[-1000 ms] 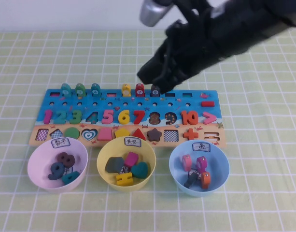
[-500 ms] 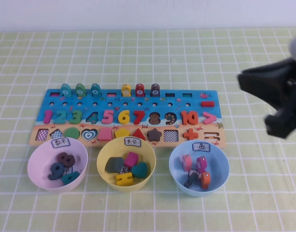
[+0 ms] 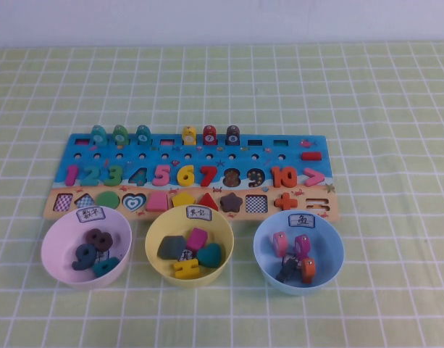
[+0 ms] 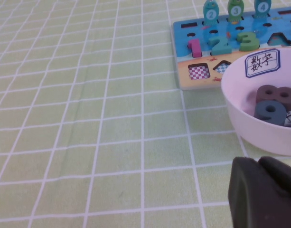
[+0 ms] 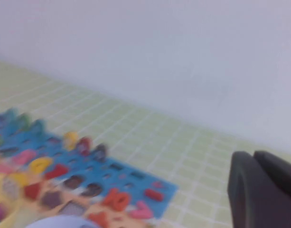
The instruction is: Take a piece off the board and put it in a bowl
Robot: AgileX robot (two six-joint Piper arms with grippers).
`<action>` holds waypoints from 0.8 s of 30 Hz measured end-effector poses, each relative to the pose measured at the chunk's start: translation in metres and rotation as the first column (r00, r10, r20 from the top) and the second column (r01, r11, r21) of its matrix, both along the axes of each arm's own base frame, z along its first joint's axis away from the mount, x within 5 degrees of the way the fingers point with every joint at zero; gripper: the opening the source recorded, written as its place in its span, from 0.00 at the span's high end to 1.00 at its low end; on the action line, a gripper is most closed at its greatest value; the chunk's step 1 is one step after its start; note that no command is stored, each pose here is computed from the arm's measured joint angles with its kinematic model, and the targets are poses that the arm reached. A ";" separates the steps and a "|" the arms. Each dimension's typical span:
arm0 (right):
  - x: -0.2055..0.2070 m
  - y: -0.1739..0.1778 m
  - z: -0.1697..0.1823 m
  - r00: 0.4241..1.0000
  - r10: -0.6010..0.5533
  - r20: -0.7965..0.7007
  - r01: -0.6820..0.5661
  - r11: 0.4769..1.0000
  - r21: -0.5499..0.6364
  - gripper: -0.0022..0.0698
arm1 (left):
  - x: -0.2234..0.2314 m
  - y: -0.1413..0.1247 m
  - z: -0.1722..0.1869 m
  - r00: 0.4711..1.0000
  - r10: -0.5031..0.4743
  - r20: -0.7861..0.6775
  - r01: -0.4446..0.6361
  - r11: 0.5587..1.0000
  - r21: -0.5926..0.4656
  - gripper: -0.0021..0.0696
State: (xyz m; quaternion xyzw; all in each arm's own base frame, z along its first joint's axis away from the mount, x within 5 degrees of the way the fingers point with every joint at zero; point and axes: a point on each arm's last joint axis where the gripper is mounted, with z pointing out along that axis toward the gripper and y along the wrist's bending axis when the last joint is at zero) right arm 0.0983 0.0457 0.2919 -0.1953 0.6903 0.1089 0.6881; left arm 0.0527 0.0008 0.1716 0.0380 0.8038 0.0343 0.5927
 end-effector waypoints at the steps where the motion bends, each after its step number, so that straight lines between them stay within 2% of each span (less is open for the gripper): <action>1: -0.004 -0.005 -0.007 0.999 -0.034 0.028 0.033 0.999 0.016 0.99 | 0.000 0.000 0.000 1.000 0.000 0.000 0.000 1.000 0.000 0.98; 5: -0.015 -0.025 -0.033 0.979 -0.188 0.084 0.183 0.981 0.056 0.99 | 0.000 0.000 0.000 1.000 0.000 0.000 0.000 1.000 0.000 0.98; 11: -0.029 -0.040 -0.059 0.942 -0.334 0.035 0.329 0.939 0.100 0.99 | 0.000 0.000 0.000 1.000 0.000 0.000 0.000 1.000 0.000 0.98; 15: -0.037 -0.044 -0.059 0.920 -0.388 0.053 0.378 0.916 0.134 0.99 | 0.000 0.000 0.000 1.000 0.000 0.000 0.000 1.000 0.000 0.98; 20: -0.039 -0.044 -0.061 0.915 -0.401 0.047 0.390 0.907 0.158 0.99 | 0.000 0.000 0.000 1.000 0.000 0.000 0.000 1.000 0.000 0.98; 24: -0.036 -0.044 -0.087 0.914 -0.402 -0.052 0.404 0.898 0.174 0.99 | 0.000 0.000 0.000 1.000 0.000 0.000 0.000 1.000 0.000 0.98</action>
